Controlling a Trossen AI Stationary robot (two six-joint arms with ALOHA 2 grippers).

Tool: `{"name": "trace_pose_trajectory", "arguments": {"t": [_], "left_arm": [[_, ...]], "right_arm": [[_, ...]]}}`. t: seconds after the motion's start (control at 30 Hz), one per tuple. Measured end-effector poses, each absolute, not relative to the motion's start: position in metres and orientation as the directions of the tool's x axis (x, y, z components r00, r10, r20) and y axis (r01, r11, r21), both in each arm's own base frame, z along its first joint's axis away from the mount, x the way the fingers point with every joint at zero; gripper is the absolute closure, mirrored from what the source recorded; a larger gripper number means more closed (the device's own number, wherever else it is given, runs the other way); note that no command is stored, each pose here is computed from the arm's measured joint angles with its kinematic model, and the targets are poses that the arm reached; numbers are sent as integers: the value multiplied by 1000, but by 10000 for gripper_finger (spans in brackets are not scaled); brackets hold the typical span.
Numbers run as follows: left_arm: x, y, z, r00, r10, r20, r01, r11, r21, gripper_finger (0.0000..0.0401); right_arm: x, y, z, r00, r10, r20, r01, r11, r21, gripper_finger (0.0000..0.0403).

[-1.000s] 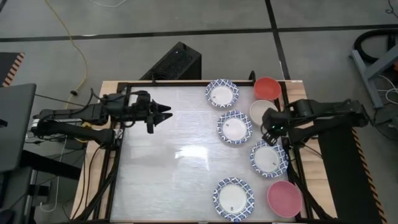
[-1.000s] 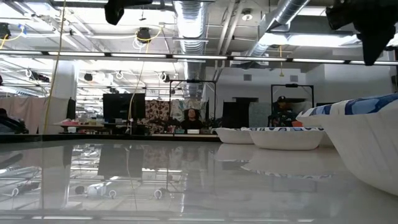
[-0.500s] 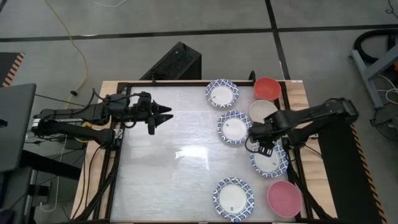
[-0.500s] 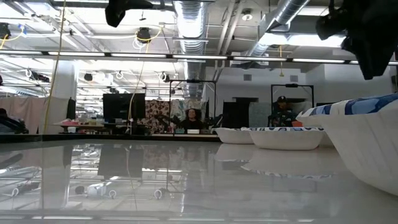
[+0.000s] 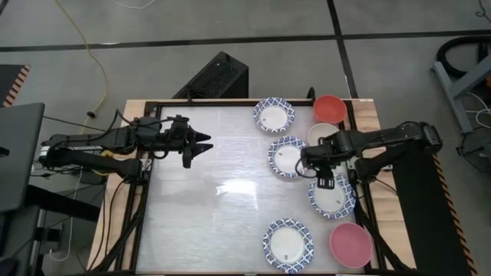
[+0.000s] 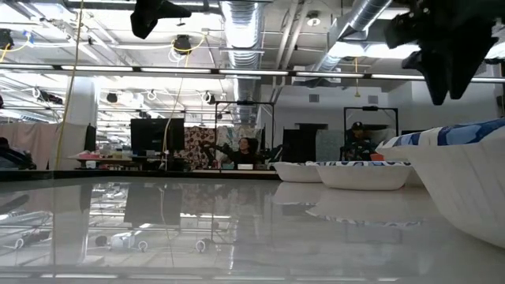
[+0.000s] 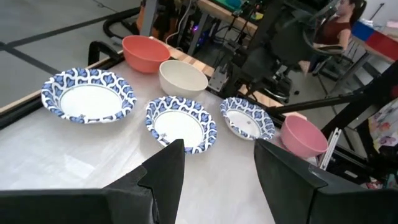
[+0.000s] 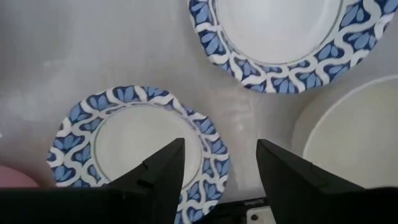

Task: Nest bowls inside each other
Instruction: Stack the middle right white blue patterned bowl on top of the bottom left white blue patterned bowls

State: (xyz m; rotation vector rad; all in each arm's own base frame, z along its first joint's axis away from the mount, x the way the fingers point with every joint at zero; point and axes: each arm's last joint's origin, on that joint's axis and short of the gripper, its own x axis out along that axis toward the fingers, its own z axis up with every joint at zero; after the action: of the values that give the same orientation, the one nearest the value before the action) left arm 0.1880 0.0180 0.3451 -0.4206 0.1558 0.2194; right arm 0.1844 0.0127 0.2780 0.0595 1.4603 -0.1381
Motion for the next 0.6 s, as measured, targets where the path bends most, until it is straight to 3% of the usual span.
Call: {"name": "trace_pose_trajectory", "arguments": {"t": [0.13, 0.37, 0.6], "left_arm": [[188, 18, 344, 960, 187, -206, -255, 888, -382, 218], [187, 18, 342, 956, 189, -224, -264, 887, -379, 218], [187, 19, 342, 952, 207, -224, -281, 883, -375, 218]], "right_arm": [[183, 4, 262, 100, -20, -995, 108, 994, -9, 184], [172, 2, 225, -7, 28, -1000, 53, 998, 27, 184], [172, 6, 209, 13, 37, -999, -62, 997, 36, 184]]}}
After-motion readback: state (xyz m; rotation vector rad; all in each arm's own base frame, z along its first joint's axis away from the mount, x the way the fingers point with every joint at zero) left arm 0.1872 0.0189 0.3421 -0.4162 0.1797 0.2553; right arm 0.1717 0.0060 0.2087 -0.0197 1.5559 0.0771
